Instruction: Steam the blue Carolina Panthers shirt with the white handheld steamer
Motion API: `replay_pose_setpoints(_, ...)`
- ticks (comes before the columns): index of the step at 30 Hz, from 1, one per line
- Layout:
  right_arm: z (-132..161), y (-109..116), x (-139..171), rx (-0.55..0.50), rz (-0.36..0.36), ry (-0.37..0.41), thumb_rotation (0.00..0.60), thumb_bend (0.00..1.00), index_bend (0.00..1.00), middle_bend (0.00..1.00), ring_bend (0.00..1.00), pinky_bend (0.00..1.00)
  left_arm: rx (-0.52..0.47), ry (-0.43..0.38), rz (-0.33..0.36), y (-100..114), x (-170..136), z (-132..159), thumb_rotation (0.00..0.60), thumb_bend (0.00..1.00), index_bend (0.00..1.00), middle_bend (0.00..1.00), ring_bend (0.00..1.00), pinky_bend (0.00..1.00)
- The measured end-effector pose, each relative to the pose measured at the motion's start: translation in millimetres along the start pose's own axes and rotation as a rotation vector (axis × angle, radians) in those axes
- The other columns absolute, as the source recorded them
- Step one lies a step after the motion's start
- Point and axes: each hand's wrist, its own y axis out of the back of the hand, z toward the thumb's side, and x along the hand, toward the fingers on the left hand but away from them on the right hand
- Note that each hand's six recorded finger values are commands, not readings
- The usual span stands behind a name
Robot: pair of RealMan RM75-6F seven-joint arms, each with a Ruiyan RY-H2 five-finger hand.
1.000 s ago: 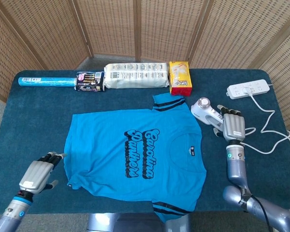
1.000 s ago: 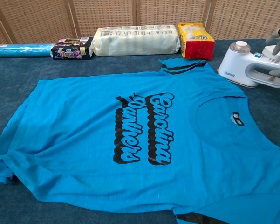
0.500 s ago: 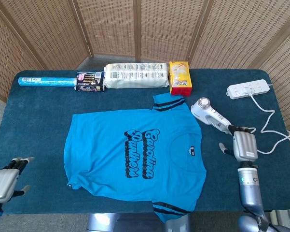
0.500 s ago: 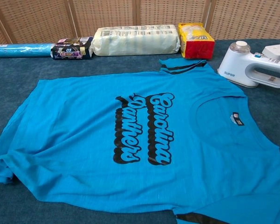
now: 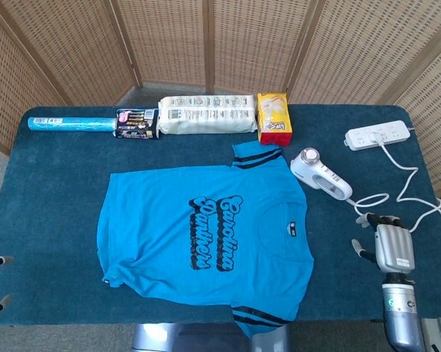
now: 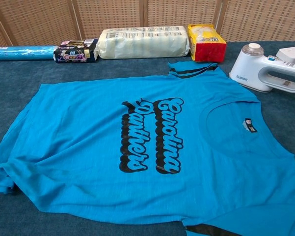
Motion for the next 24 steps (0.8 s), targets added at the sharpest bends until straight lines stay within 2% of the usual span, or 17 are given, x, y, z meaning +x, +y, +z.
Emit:
replay_pose_setpoints(3, -8.8, 3.4, 19.4, 0.0, -0.003, -0.012, 0.6, 0.29, 0.42, 0.47, 0.42, 0.27, -0.023, -0.016, 0.058, 5.4, -6.3, -1.4, 0.6, 0.21, 0.31, 0.34, 0.24, 0.45)
replay_pose_setpoints(9, -16.6, 8.2, 35.7, -0.011, -0.01, -0.032, 0.6, 0.29, 0.43, 0.48, 0.42, 0.27, -0.044, -0.082, 0.159, 11.9, -14.3, 6.7, 0.6, 0.21, 0.32, 0.34, 0.24, 0.45)
replay_pose_setpoints(24, -25.8, 6.8, 42.4, -0.039, -0.013, -0.053, 0.6, 0.29, 0.44, 0.48, 0.42, 0.27, -0.066, -0.186, 0.19, 17.7, -1.8, 39.2, 0.6, 0.21, 0.32, 0.35, 0.24, 0.44)
